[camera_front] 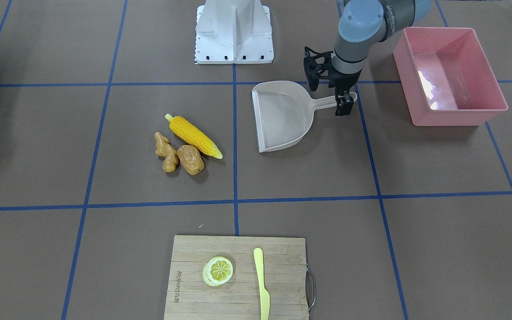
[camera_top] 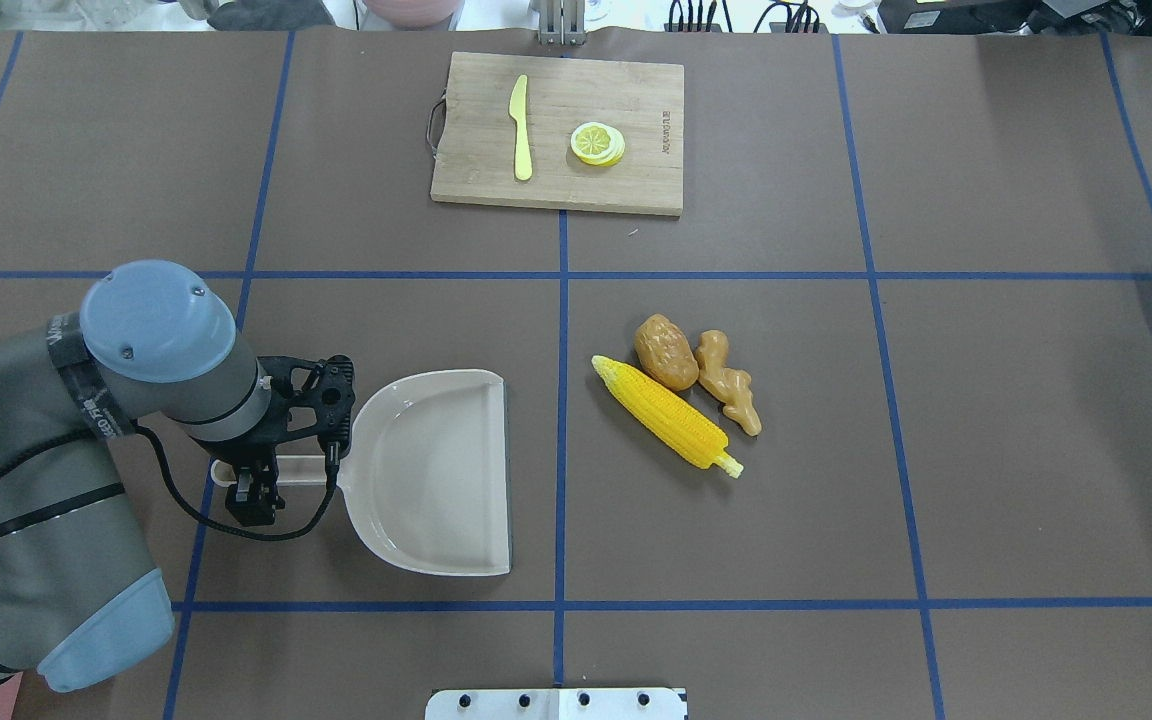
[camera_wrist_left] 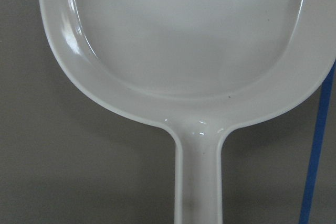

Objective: Sweep and dump trash into bin

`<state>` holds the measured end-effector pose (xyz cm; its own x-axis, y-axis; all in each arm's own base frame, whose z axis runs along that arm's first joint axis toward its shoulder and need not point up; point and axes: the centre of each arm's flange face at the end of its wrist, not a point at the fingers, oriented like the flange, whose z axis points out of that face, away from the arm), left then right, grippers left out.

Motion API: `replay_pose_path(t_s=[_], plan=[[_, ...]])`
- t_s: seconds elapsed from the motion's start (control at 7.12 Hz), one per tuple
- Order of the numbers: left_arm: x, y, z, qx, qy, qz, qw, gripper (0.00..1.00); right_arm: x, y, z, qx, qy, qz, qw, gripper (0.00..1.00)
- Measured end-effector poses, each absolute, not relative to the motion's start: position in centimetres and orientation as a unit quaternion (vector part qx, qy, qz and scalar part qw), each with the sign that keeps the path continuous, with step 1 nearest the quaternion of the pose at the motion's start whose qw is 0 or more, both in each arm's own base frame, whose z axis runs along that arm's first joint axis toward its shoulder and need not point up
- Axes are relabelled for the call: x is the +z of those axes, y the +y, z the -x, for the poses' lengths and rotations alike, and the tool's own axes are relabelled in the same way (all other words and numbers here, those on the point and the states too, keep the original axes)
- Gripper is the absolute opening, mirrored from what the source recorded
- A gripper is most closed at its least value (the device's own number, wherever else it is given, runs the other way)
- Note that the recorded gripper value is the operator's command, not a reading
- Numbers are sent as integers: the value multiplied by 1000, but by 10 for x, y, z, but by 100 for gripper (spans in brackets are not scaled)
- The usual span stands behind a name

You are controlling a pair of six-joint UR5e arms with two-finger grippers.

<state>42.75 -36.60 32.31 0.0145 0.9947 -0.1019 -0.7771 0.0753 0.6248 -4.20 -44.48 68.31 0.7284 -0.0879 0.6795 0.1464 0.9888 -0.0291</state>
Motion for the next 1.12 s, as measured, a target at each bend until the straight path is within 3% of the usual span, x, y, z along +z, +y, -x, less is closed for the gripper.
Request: replay_pose_path(t_s=[0.56,0.7,0.84,0.98,1.12], plan=[[341,-371,-445,654,264,-189,683,98,645,-456,7,-54,-367,20,928,0],[346,-373,-450,655,264,-189,683,90,631,-466,2,-46,-367,21,929,0],[350,-374,-454,655,264,-189,682,48,616,-472,0,-43,-368,18,929,0],[351,-375,-456,655,265,-190,681,16,602,-472,-1,-45,-370,12,928,0],[349,-374,-455,655,266,-193,680,0,590,-471,-1,-49,-372,4,927,0]])
